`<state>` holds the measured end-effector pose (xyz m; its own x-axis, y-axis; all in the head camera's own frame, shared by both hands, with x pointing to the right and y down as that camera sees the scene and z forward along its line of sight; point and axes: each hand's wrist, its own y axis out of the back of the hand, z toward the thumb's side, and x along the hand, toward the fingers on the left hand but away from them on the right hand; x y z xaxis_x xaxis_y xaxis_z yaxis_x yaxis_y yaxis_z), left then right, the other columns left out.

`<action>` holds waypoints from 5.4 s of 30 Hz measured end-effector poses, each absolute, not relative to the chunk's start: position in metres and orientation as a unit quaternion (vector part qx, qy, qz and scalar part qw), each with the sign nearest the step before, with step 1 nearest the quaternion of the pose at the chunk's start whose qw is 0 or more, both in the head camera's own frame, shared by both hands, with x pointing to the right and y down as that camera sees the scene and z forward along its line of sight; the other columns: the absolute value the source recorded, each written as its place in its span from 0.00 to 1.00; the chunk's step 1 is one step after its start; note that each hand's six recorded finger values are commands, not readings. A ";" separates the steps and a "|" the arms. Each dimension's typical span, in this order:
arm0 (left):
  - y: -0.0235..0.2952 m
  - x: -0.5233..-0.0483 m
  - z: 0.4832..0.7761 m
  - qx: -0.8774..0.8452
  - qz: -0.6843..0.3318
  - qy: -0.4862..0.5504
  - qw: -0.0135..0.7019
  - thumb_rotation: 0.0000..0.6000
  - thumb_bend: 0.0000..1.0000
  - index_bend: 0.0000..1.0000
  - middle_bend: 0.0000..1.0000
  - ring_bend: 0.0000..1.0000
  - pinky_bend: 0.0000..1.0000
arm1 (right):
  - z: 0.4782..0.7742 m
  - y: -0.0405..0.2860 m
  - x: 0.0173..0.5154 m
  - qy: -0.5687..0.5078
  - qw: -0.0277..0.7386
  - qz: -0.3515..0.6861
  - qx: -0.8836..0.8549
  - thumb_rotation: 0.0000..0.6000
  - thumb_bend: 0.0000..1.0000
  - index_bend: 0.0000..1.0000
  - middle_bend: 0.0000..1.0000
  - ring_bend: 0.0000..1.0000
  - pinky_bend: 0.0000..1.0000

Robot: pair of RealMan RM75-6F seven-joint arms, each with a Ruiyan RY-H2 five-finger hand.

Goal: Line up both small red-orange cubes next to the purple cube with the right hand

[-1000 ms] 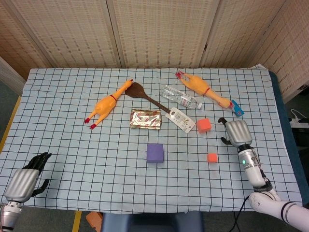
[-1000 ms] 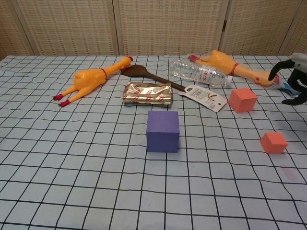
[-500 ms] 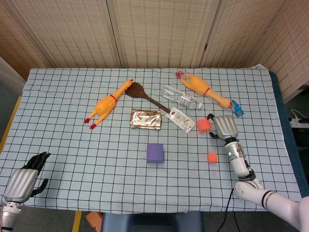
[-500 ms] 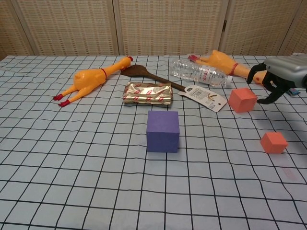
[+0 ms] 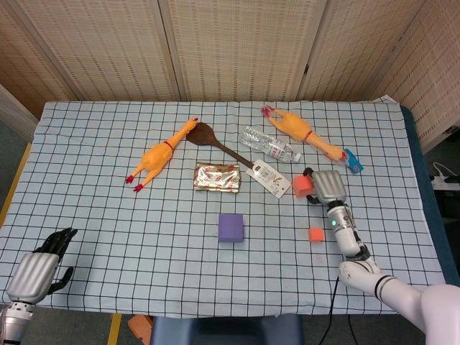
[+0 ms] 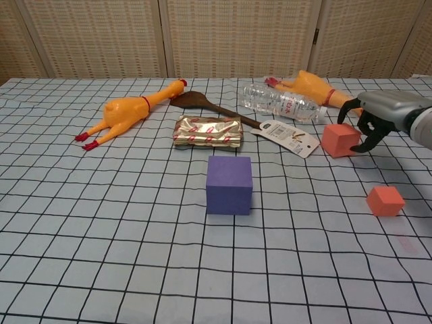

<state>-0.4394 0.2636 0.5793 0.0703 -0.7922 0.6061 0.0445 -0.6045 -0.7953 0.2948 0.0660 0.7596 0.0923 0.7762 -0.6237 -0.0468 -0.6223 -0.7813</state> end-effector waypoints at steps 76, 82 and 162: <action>0.267 -0.436 0.585 -0.654 -0.622 0.267 0.337 1.00 0.42 0.04 0.08 0.09 0.43 | 0.719 0.171 0.176 -0.298 0.293 0.531 -0.737 1.00 0.13 0.69 0.84 0.87 0.85; 0.267 -0.434 0.586 -0.655 -0.622 0.264 0.338 1.00 0.42 0.04 0.08 0.09 0.43 | 0.718 0.177 0.166 -0.297 0.285 0.526 -0.744 1.00 0.13 0.69 0.84 0.87 0.85; 0.272 -0.427 0.592 -0.662 -0.624 0.241 0.337 1.00 0.43 0.04 0.10 0.10 0.44 | 0.715 0.188 0.208 -0.233 0.237 0.552 -0.765 1.00 0.54 0.41 0.89 0.91 0.88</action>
<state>-0.4266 0.2718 0.5921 0.1044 -0.7397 0.6648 0.1009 -0.6571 -0.7470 0.2079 0.1877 0.7148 0.2829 0.6177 -0.7337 0.0937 -0.7791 -0.6198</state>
